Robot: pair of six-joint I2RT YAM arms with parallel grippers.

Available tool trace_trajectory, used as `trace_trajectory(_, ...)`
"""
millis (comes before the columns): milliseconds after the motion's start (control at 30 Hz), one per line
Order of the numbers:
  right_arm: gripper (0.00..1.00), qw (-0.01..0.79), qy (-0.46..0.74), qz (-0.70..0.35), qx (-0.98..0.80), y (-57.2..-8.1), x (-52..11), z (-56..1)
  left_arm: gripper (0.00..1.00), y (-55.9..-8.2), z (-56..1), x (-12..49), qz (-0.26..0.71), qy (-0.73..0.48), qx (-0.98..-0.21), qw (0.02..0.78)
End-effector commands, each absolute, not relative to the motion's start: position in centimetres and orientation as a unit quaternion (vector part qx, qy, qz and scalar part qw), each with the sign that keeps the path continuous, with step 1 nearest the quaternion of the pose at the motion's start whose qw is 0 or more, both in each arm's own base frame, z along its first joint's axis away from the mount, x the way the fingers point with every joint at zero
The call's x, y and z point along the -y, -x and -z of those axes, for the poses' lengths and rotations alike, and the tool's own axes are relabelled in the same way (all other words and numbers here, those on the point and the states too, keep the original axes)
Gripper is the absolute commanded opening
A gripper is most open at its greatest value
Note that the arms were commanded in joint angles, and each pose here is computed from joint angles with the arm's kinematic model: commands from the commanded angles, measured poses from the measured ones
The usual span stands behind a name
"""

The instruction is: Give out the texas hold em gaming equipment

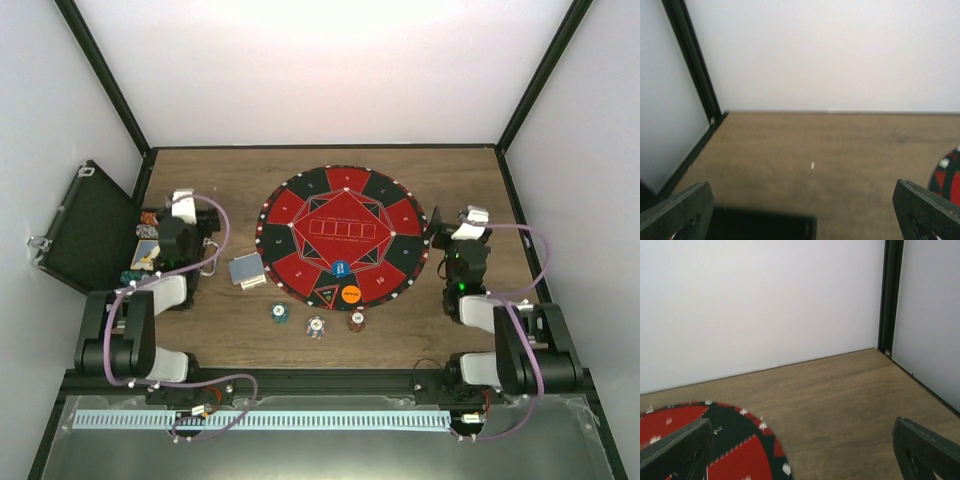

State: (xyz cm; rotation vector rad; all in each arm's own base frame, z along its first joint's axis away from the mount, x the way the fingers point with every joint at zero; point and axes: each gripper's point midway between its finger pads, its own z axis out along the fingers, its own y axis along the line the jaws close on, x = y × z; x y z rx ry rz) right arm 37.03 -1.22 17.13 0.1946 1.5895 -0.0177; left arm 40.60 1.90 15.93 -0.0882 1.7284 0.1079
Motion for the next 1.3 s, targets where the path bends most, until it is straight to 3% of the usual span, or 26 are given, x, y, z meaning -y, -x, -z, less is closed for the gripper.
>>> trace_trajectory(0,1.00,0.682,-0.144,0.011,-0.717,-38.5,2.8,-21.1,1.00,-41.7,-17.9,-1.1,-0.017,-0.007,-0.794,0.608)
trace_trajectory(133,1.00,0.618,-0.245,-0.055,-0.745,-40.8,2.9,-21.4,1.00,-43.3,-19.1,-1.3,0.063,-0.028,-0.838,0.541)
trace_trajectory(300,1.00,0.543,-0.103,-0.200,-0.809,-42.0,-5.7,-22.3,1.00,-43.9,-20.7,-3.1,0.079,-0.021,-0.868,0.490)
trace_trajectory(433,0.99,0.500,0.028,-0.157,-0.851,-39.1,-15.6,-20.9,1.00,-43.0,-21.7,-3.3,0.092,-0.022,-0.868,0.488)
trace_trajectory(667,0.90,0.353,0.137,-0.118,-0.918,-31.2,-25.1,-14.1,1.00,-41.5,-20.9,-3.8,0.074,-0.022,-0.888,0.454)
trace_trajectory(833,0.82,0.292,0.164,-0.124,-0.934,-27.0,-27.4,-11.3,1.00,-40.8,-20.7,-3.3,0.082,-0.032,-0.890,0.448)
trace_trajectory(967,0.68,0.250,0.184,-0.123,-0.943,-24.5,-28.6,-9.4,1.00,-40.7,-21.2,-3.0,0.089,-0.034,-0.889,0.448)
trace_trajectory(1267,0.54,0.197,0.197,-0.111,-0.954,-21.6,-29.0,-6.1,1.00,-40.6,-21.4,-2.8,0.098,-0.034,-0.893,0.439)
